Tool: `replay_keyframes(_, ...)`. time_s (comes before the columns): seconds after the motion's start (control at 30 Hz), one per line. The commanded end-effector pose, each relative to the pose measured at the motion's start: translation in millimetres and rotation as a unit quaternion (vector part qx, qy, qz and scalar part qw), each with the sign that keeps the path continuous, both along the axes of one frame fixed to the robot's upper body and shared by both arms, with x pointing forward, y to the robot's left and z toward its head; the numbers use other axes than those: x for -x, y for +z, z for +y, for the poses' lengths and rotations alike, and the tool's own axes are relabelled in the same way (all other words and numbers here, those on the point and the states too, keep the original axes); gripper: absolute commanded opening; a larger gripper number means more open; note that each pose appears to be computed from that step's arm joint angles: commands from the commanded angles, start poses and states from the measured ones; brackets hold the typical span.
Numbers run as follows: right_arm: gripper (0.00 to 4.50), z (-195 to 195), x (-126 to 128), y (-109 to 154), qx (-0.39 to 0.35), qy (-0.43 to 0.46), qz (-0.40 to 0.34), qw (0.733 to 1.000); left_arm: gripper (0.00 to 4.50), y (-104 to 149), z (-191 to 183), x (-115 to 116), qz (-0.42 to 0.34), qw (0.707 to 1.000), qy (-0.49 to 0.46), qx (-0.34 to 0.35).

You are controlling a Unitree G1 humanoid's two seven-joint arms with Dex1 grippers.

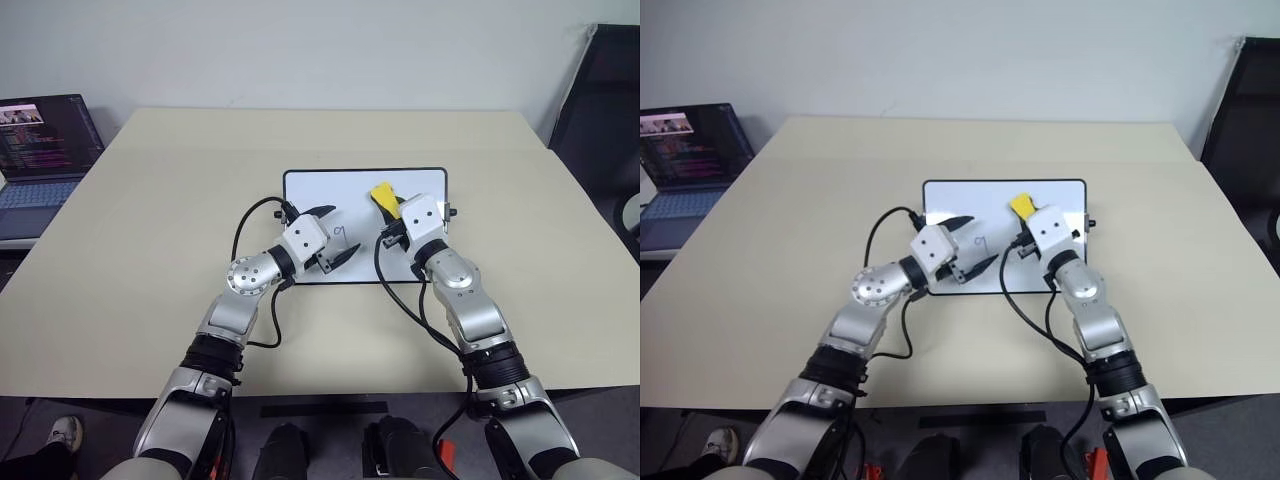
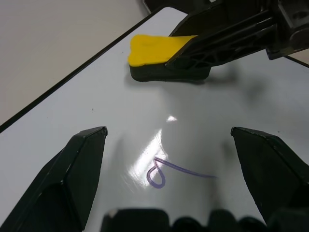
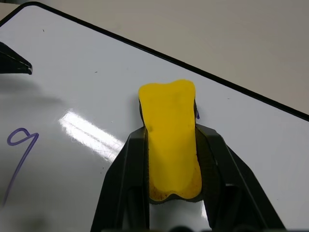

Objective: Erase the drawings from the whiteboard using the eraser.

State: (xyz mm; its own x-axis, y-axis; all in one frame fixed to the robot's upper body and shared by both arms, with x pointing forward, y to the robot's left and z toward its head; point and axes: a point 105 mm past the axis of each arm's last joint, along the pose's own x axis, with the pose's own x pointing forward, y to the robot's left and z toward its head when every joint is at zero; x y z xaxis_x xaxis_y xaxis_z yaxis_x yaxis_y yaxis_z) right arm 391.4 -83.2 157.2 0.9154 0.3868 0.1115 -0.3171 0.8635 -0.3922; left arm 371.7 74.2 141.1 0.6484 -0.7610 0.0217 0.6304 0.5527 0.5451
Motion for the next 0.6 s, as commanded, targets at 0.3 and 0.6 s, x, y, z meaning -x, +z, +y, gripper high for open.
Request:
replay_keyframes(0.3, 0.99, -44, 14, -35, 0.024, -0.048, 0.070, 0.996, 4.50, 14, -5, 7, -0.021, 1.000, -0.007, 0.014)
replay_keyframes(0.6, 0.99, -19, -2, -11, 0.005, -0.029, 0.033, 0.999, 4.50, 15, -6, 4, -0.020, 1.000, -0.008, 0.012)
